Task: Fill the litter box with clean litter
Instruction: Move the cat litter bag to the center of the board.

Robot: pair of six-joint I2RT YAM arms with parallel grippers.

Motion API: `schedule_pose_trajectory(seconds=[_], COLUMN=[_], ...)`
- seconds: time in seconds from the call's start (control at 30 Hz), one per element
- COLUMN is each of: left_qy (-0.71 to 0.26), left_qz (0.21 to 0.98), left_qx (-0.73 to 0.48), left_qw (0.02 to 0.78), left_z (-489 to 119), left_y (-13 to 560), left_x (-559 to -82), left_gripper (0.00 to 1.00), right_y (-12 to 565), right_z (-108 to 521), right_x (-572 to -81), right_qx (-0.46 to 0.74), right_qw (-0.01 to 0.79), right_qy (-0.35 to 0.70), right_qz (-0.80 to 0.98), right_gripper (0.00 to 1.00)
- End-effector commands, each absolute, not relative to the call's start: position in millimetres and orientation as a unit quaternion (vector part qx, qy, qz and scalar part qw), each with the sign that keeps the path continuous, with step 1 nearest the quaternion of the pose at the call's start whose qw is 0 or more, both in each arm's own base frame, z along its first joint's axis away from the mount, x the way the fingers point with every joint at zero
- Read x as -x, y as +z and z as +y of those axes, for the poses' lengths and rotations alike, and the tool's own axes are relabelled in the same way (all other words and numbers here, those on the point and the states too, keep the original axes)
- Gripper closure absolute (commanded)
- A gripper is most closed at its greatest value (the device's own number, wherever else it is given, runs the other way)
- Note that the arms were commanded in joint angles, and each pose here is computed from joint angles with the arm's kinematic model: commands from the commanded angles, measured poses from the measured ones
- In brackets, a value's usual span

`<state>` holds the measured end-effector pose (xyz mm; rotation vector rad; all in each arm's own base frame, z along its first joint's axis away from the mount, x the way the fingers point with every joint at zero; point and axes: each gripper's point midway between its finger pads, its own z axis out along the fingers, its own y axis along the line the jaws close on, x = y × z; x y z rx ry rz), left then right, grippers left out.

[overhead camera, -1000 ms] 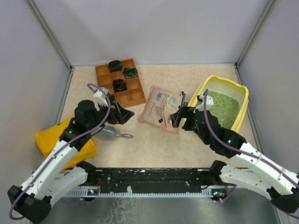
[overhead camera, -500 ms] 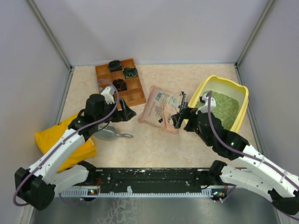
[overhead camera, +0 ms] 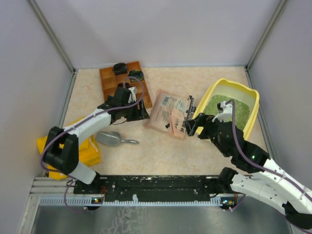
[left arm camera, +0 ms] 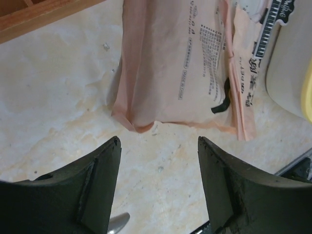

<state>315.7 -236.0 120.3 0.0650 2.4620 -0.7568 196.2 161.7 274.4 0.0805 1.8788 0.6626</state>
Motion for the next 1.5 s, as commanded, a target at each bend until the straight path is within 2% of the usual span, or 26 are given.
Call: schedule_pose_trajectory(seconds=[0.0,0.3,0.53,0.6,0.7,0.8,1.03,1.33,1.4,1.47], left_qy=[-0.271,-0.315,-0.27,-0.256,-0.222,-0.198,-0.174,-0.118,-0.125,-0.134], left_qz=[0.905,0.894,0.918,0.925,0.939,0.947,0.955,0.961,0.955,0.942], left_qx=[-0.037,-0.089,-0.08,-0.086,-0.095,-0.104,-0.112,-0.128,-0.133,-0.149], left_qw=[0.325,0.305,0.278,0.268,0.244,0.229,0.214,0.217,0.233,0.268], left_z=[-251.8,-291.4,-291.8,-293.1,-290.8,-283.3,-259.1,-219.4,-222.8,-232.9], left_y=[116.8,95.0,54.4,46.4,35.4,26.4,17.1,16.4,31.5,55.6], left_x=[-349.4,-360.5,-359.9,-356.6,-345.4,-330.4,-298.8,-267.9,-270.4,-277.0], left_gripper=[0.3,0.21,0.22,0.29,0.45,0.56,0.66,0.68,0.62,0.51], right_y=[274.5,275.5,277.9,277.1,272.8,269.1,270.5,264.9,265.8,269.3], right_z=[160.8,150.5,142.8,139.5,134.7,129.3,124.9,132.9,131.7,130.6], right_x=[-191.5,-187.8,-187.6,-188.2,-188.6,-188.5,-191.3,-189.5,-190.0,-190.0], right_qx=[-0.017,-0.015,-0.018,-0.023,-0.028,-0.036,-0.049,-0.027,-0.031,-0.035], right_qw=[0.552,0.561,0.57,0.572,0.569,0.567,0.571,0.561,0.56,0.561], right_qy=[0.287,0.278,0.269,0.263,0.25,0.238,0.229,0.232,0.229,0.23], right_qz=[0.783,0.78,0.776,0.777,0.783,0.788,0.787,0.794,0.795,0.794], right_gripper=[0.1,0.09,0.09,0.09,0.09,0.1,0.11,0.11,0.11,0.11])
